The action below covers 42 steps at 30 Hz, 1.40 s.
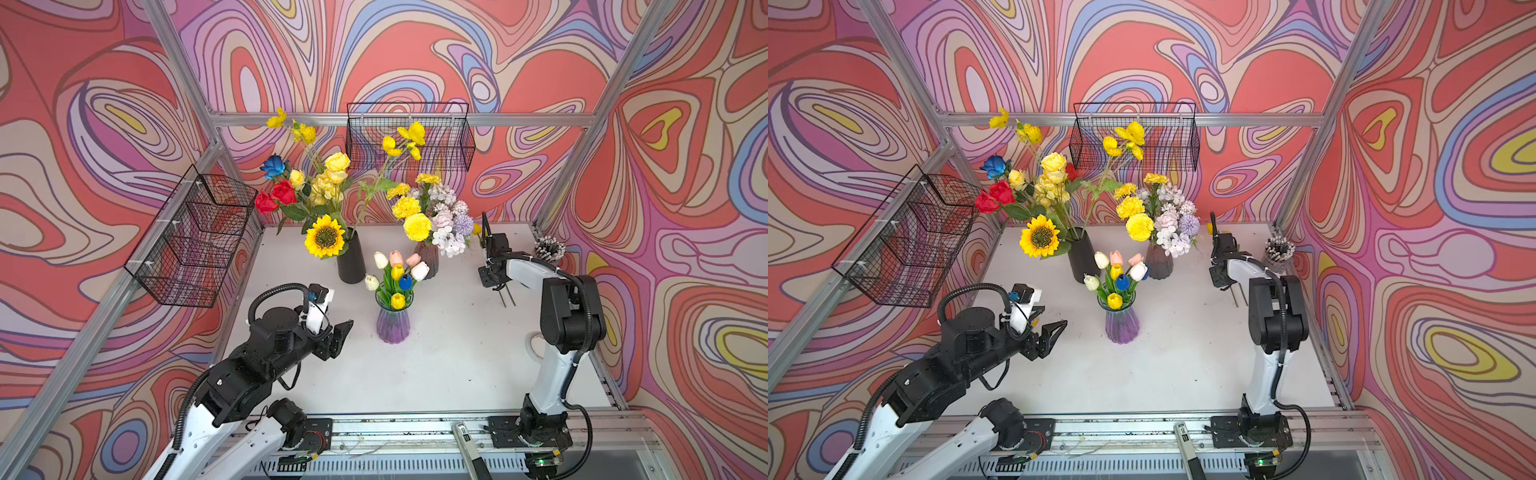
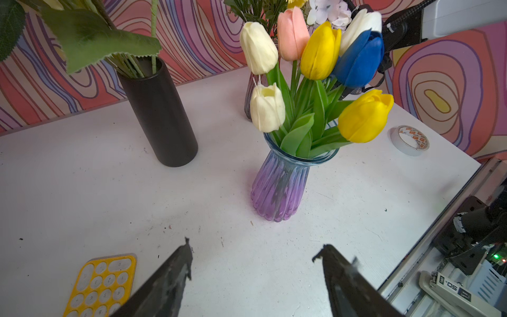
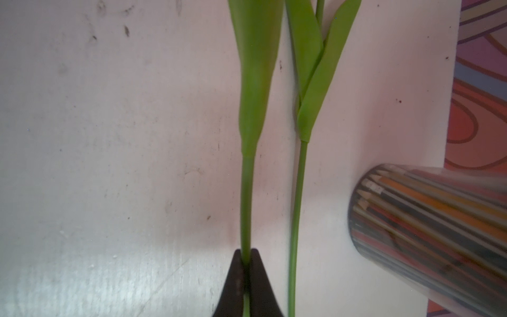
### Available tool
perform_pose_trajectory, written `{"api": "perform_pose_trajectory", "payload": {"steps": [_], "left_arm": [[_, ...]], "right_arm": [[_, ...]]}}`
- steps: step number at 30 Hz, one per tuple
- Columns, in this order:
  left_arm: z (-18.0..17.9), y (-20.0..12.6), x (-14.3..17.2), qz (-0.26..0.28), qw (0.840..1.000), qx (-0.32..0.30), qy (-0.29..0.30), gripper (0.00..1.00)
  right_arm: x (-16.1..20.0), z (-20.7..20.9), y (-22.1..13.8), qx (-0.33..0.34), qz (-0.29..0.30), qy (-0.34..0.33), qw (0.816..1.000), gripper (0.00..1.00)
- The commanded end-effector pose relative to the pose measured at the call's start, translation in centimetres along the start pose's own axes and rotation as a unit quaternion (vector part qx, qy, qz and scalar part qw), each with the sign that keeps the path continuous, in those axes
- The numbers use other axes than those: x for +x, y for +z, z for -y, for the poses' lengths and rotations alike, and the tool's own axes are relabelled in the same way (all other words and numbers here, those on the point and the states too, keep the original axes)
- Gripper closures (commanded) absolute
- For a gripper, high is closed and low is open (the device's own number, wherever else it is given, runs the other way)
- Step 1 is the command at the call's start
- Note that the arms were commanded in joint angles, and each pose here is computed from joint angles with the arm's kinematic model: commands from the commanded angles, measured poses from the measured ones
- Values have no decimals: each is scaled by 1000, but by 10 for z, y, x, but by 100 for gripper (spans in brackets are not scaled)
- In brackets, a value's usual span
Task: Pick out yellow flowers from the vase
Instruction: Place the flower at the center of the board.
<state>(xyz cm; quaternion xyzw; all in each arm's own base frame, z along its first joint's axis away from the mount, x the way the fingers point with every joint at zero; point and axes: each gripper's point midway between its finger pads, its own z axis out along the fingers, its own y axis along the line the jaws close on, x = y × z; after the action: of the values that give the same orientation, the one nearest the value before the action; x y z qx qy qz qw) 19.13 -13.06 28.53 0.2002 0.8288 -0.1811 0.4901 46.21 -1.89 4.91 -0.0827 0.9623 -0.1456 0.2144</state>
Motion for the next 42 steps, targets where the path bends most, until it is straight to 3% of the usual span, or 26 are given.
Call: {"api": "perform_pose_trajectory", "payload": {"steps": [1,20,32,42], "left_arm": [[-4,1,9,-13,1000,-10,-7,22],[-5,4,13,-19,1000,-11,-10,22],[-4,8,11,-19,1000,-10,-10,22],[-1,15,8,-17,1000,-4,-7,21]], "right_arm": [[1,5,8,11,-2,-3,1000,100],[10,5,18,12,-16,9,1000,100],[7,4,15,6,-15,15,1000,88],[-1,4,-7,-14,2,25,1000,85]]}}
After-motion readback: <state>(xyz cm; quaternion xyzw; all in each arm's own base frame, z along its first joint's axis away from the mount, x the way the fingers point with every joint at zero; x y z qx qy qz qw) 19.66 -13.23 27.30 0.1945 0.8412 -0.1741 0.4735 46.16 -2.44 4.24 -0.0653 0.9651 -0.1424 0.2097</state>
